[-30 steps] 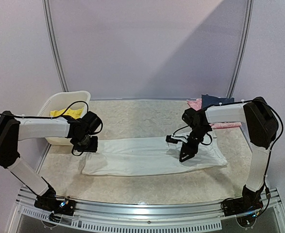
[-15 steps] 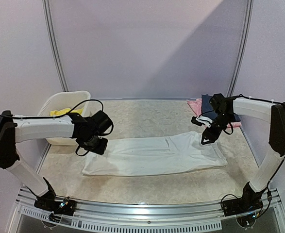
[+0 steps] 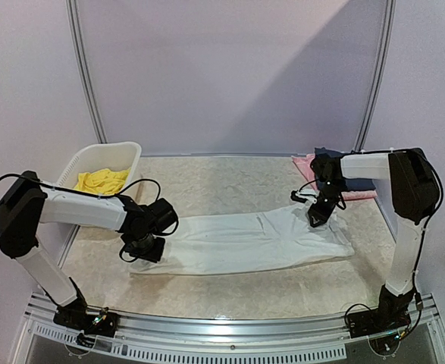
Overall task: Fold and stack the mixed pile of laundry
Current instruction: Rotate the rectangle-folded T-shirt at the center of the board.
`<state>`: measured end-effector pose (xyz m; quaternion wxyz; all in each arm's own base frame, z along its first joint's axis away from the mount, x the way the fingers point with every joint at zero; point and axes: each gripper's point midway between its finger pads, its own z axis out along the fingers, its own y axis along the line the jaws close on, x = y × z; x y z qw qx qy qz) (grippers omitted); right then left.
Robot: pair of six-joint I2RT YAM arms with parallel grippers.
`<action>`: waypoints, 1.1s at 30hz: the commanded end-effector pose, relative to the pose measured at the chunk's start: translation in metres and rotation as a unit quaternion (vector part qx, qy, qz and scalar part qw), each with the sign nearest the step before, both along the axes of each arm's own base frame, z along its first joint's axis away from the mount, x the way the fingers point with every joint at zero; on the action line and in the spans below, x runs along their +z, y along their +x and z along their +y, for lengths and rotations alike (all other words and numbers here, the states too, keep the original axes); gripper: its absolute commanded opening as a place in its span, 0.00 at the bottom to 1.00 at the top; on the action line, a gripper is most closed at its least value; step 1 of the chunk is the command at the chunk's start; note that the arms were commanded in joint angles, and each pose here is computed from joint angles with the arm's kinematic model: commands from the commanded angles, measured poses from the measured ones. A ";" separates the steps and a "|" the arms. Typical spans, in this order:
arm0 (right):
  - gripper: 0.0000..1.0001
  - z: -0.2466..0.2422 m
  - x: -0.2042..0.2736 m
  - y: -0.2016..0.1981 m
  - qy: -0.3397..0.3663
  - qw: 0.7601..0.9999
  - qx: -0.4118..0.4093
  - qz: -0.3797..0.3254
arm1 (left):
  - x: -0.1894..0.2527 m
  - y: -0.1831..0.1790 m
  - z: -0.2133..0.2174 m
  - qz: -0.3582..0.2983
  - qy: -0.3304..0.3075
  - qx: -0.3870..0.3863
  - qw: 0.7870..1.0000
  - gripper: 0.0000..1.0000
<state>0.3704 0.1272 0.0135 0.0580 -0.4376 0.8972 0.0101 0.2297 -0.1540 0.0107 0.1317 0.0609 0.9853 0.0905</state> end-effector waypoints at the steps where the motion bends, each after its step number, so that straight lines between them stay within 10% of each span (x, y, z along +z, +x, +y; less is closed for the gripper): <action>1: 0.36 0.011 -0.021 0.005 -0.047 0.998 0.038 -0.006 | -0.024 -0.036 0.012 0.047 0.010 0.019 0.999 0.37; 20: 0.36 0.116 -0.035 0.101 -0.063 0.985 0.143 -0.071 | 0.024 -0.129 0.025 0.053 -0.013 0.025 0.998 0.37; 33: 0.40 0.159 0.020 0.184 -0.011 0.962 0.141 -0.232 | 0.088 -0.115 -0.076 0.031 0.018 -0.237 0.971 0.49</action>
